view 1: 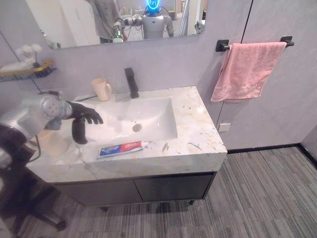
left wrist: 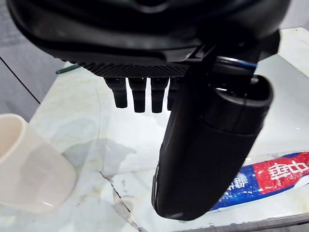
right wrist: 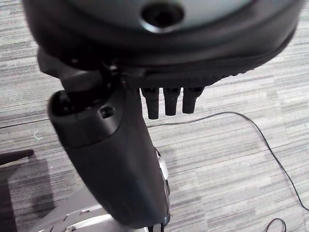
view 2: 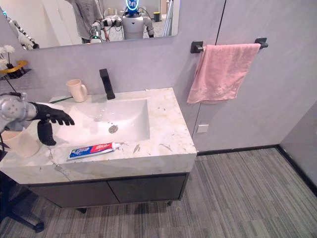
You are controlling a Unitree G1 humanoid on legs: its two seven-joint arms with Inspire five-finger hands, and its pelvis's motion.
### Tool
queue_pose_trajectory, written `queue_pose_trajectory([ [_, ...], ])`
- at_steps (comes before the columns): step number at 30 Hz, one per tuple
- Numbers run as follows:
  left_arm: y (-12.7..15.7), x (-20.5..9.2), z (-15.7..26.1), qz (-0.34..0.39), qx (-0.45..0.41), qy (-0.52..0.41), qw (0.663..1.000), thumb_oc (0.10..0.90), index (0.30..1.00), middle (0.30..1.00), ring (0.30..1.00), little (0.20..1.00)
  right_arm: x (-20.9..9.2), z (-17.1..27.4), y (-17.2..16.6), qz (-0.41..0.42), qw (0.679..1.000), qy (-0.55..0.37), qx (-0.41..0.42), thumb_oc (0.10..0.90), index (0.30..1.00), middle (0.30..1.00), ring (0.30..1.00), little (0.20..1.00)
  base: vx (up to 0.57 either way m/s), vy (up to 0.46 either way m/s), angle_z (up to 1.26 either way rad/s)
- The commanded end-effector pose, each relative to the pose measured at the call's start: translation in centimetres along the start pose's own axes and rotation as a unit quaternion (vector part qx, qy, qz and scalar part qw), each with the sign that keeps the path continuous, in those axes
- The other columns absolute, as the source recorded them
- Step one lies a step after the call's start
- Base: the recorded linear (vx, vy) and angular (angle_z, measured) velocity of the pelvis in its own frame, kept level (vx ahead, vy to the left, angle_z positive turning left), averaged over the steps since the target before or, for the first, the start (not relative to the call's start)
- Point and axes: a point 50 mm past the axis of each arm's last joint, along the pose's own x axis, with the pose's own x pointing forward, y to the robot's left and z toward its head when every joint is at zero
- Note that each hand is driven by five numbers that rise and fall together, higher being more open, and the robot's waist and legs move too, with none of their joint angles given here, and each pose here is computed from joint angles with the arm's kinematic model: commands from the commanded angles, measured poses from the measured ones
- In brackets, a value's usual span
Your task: Organize the bathroom.
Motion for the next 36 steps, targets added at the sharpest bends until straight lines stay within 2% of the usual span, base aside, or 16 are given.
queue_pose_trajectory([
  [1, 4.6, -3.6, -1.6, 0.129, -0.079, 0.0, 0.989, 0.8, 0.9, 0.9, 0.9, 0.9, -0.1, -1.2, -1.5, -0.03, 0.999, 0.029, -0.023, 0.8, 0.9, 0.9, 0.9, 0.9, 0.01, -0.002, -0.03],
  [10, 1.0, 0.4, -0.9, 0.11, -0.11, 0.009, 0.988, 0.8, 0.9, 0.9, 0.9, 0.9, 0.0, -1.4, -1.3, -0.035, 0.998, 0.036, -0.041, 0.8, 0.9, 0.9, 0.9, 0.9, 0.01, 0.004, -0.06],
  [29, -2.4, 4.6, 0.7, 0.103, -0.115, 0.033, 0.987, 0.8, 0.9, 0.9, 0.9, 0.9, 0.1, -1.3, -0.4, -0.035, 0.996, 0.04, -0.069, 0.8, 0.9, 0.9, 0.9, 0.9, 0.0, 0.0, -0.02],
  [30, -2.6, 4.8, 0.8, 0.103, -0.115, 0.036, 0.987, 0.703, 0.754, 0.754, 0.754, 0.754, 0.1, -1.3, -0.3, -0.035, 0.996, 0.04, -0.071, 0.8, 0.9, 0.9, 0.9, 0.9, 0.0, 0.0, 0.0],
  [31, -2.6, 4.9, 0.9, 0.104, -0.115, 0.037, 0.987, 0.657, 0.686, 0.686, 0.686, 0.686, 0.1, -1.3, -0.3, -0.035, 0.996, 0.039, -0.072, 0.8, 0.9, 0.9, 0.9, 0.9, 0.0, 0.0, 0.0],
  [32, -3.0, 5.3, 1.0, 0.102, -0.116, 0.038, 0.987, 0.551, 0.526, 0.526, 0.526, 0.526, 0.1, -1.3, -0.2, -0.035, 0.996, 0.04, -0.075, 0.8, 0.9, 0.9, 0.9, 0.9, 0.0, 0.0, 0.0],
  [33, -3.0, 5.3, 1.0, 0.102, -0.116, 0.038, 0.987, 0.551, 0.526, 0.526, 0.526, 0.526, 0.1, -1.3, -0.2, -0.035, 0.996, 0.04, -0.075, 0.8, 0.9, 0.9, 0.9, 0.9, 0.0, 0.0, 0.0],
  [35, -3.3, 5.6, 1.2, 0.102, -0.117, 0.043, 0.987, 0.4, 0.3, 0.3, 0.3, 0.3, 0.1, -1.2, -0.1, -0.035, 0.995, 0.039, -0.08, 0.8, 0.9, 0.9, 0.9, 0.9, 0.0, 0.0, 0.0],
  [36, -3.5, 5.9, 1.3, 0.1, -0.119, 0.045, 0.987, 0.4, 0.3, 0.3, 0.3, 0.3, 0.1, -1.2, -0.1, -0.036, 0.995, 0.039, -0.083, 0.8, 0.9, 0.9, 0.9, 0.9, 0.0, 0.0, 0.0],
])
